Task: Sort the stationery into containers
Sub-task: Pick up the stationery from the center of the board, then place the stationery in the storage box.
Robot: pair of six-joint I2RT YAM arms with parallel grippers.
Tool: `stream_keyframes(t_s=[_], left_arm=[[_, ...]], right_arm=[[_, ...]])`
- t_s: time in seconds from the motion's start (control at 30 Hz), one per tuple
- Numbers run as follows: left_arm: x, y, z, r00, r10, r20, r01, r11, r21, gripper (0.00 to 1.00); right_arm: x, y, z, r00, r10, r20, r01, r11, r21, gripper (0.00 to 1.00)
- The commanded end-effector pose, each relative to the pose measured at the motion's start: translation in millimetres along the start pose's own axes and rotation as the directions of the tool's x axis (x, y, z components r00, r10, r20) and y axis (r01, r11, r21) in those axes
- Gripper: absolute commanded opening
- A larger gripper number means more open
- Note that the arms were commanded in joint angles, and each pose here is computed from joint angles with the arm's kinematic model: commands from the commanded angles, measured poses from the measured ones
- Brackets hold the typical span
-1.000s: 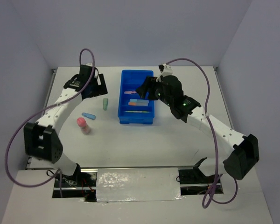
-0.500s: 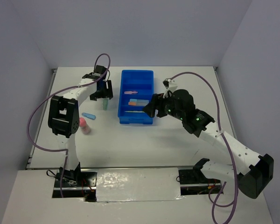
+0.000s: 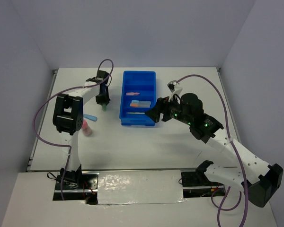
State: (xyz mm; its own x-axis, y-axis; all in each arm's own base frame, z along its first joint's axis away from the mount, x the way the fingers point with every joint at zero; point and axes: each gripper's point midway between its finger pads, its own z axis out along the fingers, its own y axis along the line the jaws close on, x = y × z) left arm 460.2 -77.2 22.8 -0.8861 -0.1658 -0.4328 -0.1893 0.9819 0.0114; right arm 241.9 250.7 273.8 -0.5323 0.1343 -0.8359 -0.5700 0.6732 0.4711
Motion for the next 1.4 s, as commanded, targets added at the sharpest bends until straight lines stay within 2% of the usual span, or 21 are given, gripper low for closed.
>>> stream_keyframes(t_s=[0.0, 0.1, 0.23, 0.33, 0.47, 0.5, 0.57, 0.6, 0.7, 0.73, 0.8, 0.9, 0.97, 1.07, 1.27, 1.37], left_arm=[[12, 7, 14, 0.999, 0.011, -0.036, -0.012, 0.999, -0.029, 0.19], [-4, 3, -1, 1.000, -0.002, 0.019, 0.002, 1.000, -0.003, 0.00], [-43, 0, -44, 0.989, -0.038, 0.141, 0.035, 0.999, 0.027, 0.00], [-84, -8, -107, 0.952, -0.077, 0.297, 0.041, 0.992, 0.123, 0.00], [-124, -48, -178, 0.864, -0.023, 0.503, -0.164, 0.932, 0.324, 0.01], [-132, -74, -198, 0.827, -0.007, 0.563, -0.277, 0.865, 0.418, 0.02], [-137, -98, -214, 0.751, 0.076, 0.656, -0.457, 0.777, 0.433, 0.05], [-138, -116, -220, 0.710, 0.088, 0.698, -0.541, 0.702, 0.463, 0.06], [-145, -138, -228, 0.629, 0.134, 0.766, -0.664, 0.606, 0.439, 0.12], [-140, -146, -213, 0.624, 0.177, 0.761, -0.700, 0.560, 0.444, 0.12], [-142, -160, -209, 0.574, 0.217, 0.790, -0.762, 0.494, 0.419, 0.16], [-140, -175, -207, 0.463, 0.294, 0.836, -0.851, 0.411, 0.327, 0.22], [-134, -185, -193, 0.402, 0.360, 0.842, -0.892, 0.360, 0.272, 0.23], [-129, -191, -175, 0.371, 0.396, 0.840, -0.913, 0.319, 0.253, 0.20], [-101, -213, -146, 0.356, 0.440, 0.825, -0.933, 0.218, 0.287, 0.26], [-86, -220, -127, 0.347, 0.486, 0.802, -0.937, 0.205, 0.282, 0.28]], right_arm=[[-15, 10, -6, 0.998, -0.048, 0.052, 0.050, 0.998, -0.039, 0.76], [-13, 11, -4, 0.997, -0.058, 0.042, 0.060, 0.997, -0.047, 0.76], [-12, 12, -4, 0.996, -0.076, 0.044, 0.078, 0.995, -0.060, 0.77], [-12, 9, -5, 0.996, -0.081, 0.047, 0.083, 0.995, -0.048, 0.77], [-12, 8, -6, 0.995, -0.085, 0.050, 0.087, 0.995, -0.041, 0.77], [-12, 8, -7, 0.995, -0.085, 0.050, 0.087, 0.995, -0.041, 0.77], [-12, 10, -8, 0.995, -0.083, 0.049, 0.086, 0.995, -0.051, 0.77], [-12, 11, -9, 0.995, -0.082, 0.049, 0.085, 0.995, -0.056, 0.77], [-14, 16, -16, 0.995, -0.085, 0.057, 0.089, 0.993, -0.072, 0.77], [-14, 16, -18, 0.995, -0.085, 0.058, 0.089, 0.994, -0.070, 0.77], [-16, 17, -25, 0.994, -0.090, 0.067, 0.095, 0.993, -0.067, 0.77], [-19, 20, -33, 0.992, -0.097, 0.078, 0.102, 0.992, -0.068, 0.77], [-20, 21, -37, 0.991, -0.103, 0.082, 0.109, 0.992, -0.068, 0.77], [-24, 24, -43, 0.989, -0.109, 0.098, 0.116, 0.991, -0.072, 0.78], [-12, 23, -33, 0.994, -0.100, 0.048, 0.105, 0.990, -0.093, 0.78], [-10, 21, -31, 0.994, -0.101, 0.043, 0.105, 0.990, -0.090, 0.78]])
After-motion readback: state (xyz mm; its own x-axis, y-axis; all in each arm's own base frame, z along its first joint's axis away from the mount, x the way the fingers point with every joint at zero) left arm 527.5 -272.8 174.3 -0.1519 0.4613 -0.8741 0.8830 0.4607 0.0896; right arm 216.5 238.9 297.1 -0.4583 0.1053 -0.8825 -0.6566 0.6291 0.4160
